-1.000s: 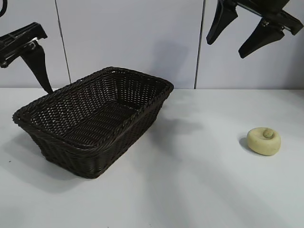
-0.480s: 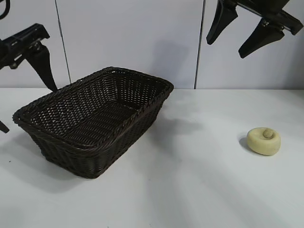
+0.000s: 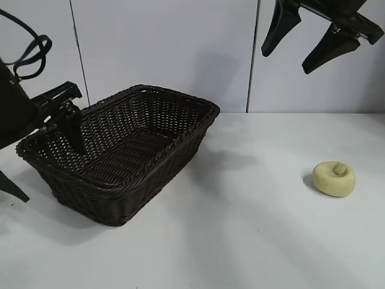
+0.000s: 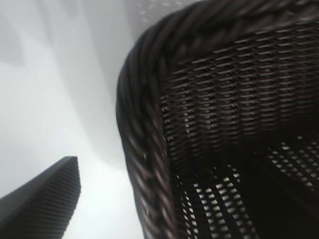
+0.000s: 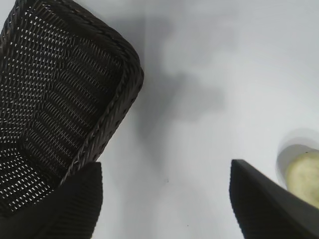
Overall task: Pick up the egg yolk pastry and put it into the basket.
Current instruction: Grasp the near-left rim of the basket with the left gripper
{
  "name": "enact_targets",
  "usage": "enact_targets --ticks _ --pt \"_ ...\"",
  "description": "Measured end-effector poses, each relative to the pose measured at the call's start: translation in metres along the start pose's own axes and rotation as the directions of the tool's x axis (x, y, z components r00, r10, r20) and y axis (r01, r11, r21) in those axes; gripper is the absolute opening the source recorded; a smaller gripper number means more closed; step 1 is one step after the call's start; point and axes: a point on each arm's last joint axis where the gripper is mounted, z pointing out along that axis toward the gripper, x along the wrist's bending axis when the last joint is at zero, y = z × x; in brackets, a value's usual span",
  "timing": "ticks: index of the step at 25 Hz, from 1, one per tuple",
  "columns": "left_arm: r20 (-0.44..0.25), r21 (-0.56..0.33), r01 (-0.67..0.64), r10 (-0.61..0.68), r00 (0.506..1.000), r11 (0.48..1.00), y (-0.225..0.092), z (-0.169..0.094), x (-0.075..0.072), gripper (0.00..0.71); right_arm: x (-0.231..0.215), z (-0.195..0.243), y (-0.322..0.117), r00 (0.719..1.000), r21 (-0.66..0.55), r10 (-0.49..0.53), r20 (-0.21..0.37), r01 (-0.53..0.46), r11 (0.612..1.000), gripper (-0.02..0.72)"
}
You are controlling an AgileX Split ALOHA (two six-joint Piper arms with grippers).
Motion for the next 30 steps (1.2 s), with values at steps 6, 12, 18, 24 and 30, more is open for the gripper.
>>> enact_targets --ticks 6,12,18,24,30 --pt "0.007 0.000 0.024 -0.024 1.000 1.000 0.0021 0.0120 -0.0009 0.613 -0.0001 0.0000 0.0000 1.000 0.000 0.000 0.001 0.000 1.000 0.519" --pt "0.012 -0.002 0.025 -0.025 1.000 1.000 0.0023 0.0119 -0.0013 0.396 -0.0001 0.0000 0.0000 1.000 0.000 0.000 0.001 0.000 1.000 0.519" --pt "-0.002 0.009 0.033 -0.033 0.999 0.999 0.0012 0.0120 0.0000 0.191 -0.0001 0.0000 0.0000 1.000 0.000 0.000 0.001 0.000 1.000 0.519" --pt "-0.002 0.014 0.054 -0.054 0.999 0.998 0.0008 0.0118 -0.0003 0.100 -0.0001 0.0000 -0.0001 1.000 0.001 0.000 0.001 0.000 1.000 0.519" --pt "-0.001 0.020 0.061 -0.061 0.998 0.998 0.0002 0.0115 -0.0004 0.100 -0.0001 0.0000 -0.0001 1.000 0.001 0.000 0.001 0.000 1.000 0.519"
